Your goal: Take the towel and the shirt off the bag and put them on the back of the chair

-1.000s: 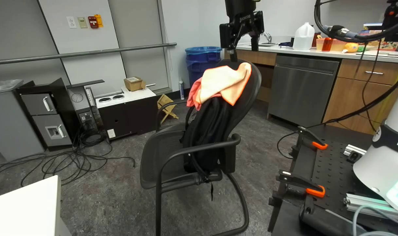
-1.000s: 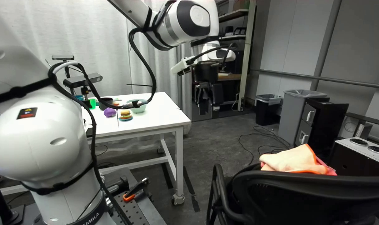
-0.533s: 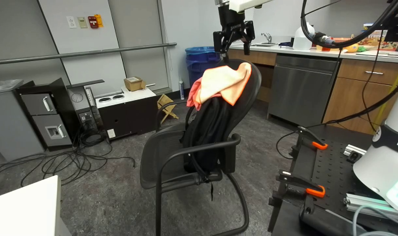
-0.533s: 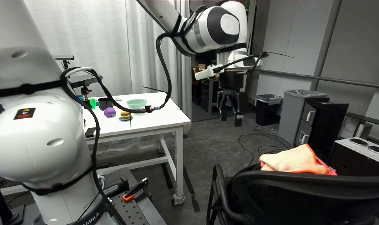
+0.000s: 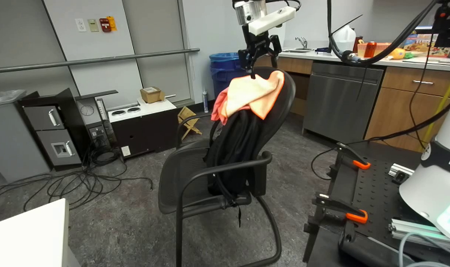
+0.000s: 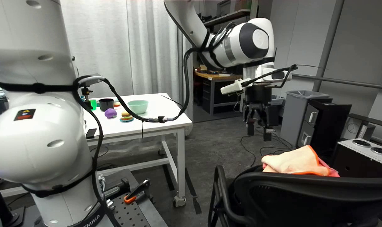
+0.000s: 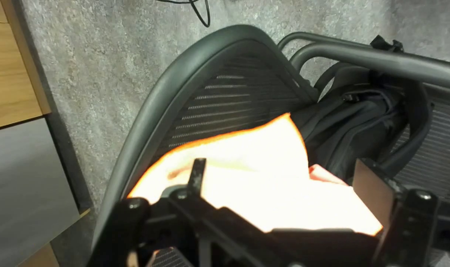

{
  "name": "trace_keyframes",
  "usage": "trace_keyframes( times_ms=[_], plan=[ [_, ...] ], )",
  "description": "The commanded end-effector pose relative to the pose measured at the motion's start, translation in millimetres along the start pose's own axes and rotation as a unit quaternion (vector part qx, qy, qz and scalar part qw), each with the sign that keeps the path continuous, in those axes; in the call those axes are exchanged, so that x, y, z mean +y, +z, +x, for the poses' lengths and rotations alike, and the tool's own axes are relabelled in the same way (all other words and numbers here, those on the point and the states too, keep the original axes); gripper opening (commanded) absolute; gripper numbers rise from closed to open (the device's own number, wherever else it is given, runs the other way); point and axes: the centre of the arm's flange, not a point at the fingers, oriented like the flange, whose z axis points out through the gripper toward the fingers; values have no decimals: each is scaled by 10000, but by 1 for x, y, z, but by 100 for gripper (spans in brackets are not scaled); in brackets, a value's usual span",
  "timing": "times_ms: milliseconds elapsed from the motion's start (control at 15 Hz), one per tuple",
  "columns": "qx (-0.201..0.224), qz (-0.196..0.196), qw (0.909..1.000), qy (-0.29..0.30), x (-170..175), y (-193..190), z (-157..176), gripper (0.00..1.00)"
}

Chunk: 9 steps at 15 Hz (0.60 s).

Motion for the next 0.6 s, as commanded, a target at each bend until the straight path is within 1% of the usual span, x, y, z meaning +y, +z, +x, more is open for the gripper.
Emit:
trace_keyframes(
  times_ms=[0,533],
  plan=[
    [76,-227,9994,238,6,14,39,100],
    [-60,-609,9968,510,37,54,71,100]
  ],
)
